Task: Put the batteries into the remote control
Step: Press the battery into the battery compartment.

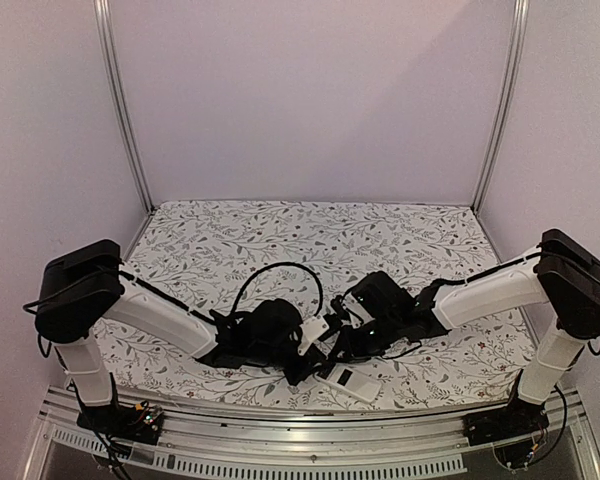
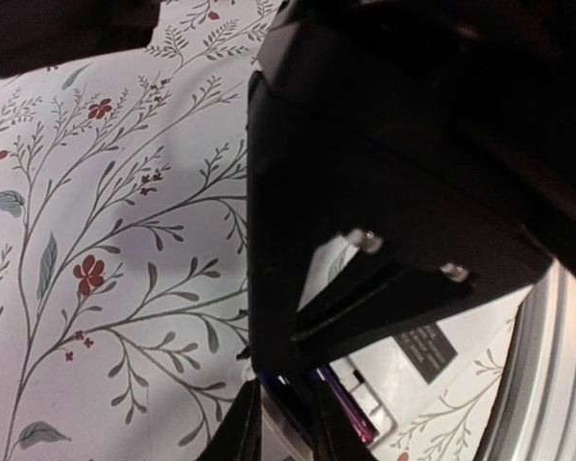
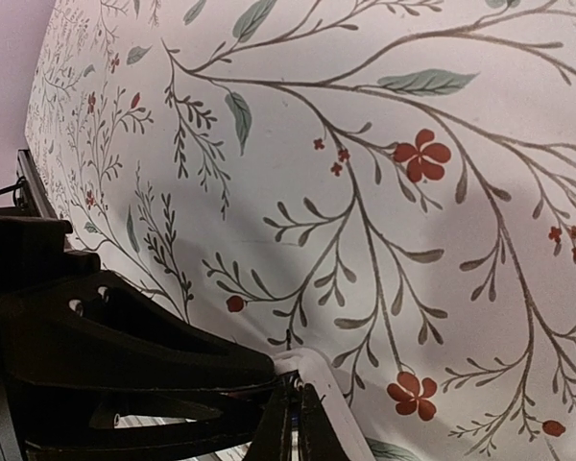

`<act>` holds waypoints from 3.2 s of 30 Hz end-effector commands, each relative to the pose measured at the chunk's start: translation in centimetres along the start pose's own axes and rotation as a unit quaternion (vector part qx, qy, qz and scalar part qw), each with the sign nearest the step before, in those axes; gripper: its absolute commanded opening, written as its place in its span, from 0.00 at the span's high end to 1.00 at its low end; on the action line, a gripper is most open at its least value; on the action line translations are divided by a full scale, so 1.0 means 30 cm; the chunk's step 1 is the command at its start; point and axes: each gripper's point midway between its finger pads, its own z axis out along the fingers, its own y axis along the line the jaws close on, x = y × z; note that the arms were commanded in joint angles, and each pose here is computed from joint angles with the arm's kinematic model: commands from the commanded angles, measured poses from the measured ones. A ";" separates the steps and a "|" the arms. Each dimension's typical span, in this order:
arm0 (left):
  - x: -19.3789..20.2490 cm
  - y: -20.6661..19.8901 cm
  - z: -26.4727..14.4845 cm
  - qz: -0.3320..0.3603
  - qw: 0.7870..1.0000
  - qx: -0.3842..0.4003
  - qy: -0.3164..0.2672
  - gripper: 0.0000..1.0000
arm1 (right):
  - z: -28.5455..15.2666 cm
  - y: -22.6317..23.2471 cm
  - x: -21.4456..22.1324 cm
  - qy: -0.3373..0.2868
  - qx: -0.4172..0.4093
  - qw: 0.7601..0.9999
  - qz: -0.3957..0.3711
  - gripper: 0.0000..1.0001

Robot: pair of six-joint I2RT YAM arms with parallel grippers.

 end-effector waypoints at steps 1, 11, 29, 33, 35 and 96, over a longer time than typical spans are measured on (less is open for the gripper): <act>0.026 0.002 0.015 -0.007 1.000 0.003 0.017 0.83 | 0.012 -0.030 0.052 0.023 0.015 1.000 0.008 0.96; 0.064 -0.026 0.016 -0.013 0.999 0.014 0.033 0.88 | -0.064 0.030 -0.027 -0.022 0.010 1.000 0.010 0.88; 0.062 -0.028 0.026 -0.001 0.999 0.008 0.037 0.88 | -0.180 -0.012 0.064 -0.075 0.076 0.993 -0.053 0.47; 0.063 -0.027 0.023 -0.001 0.999 0.006 0.037 0.88 | -0.184 -0.019 0.093 -0.111 0.083 0.985 -0.107 0.36; 0.064 -0.026 0.024 -0.001 0.999 0.005 0.038 0.89 | -0.189 0.000 0.104 -0.130 0.080 0.979 -0.137 0.28; 0.302 -0.018 0.016 -0.073 0.984 -0.001 0.165 1.00 | -0.028 -0.061 0.234 -0.113 0.176 0.928 -0.309 0.57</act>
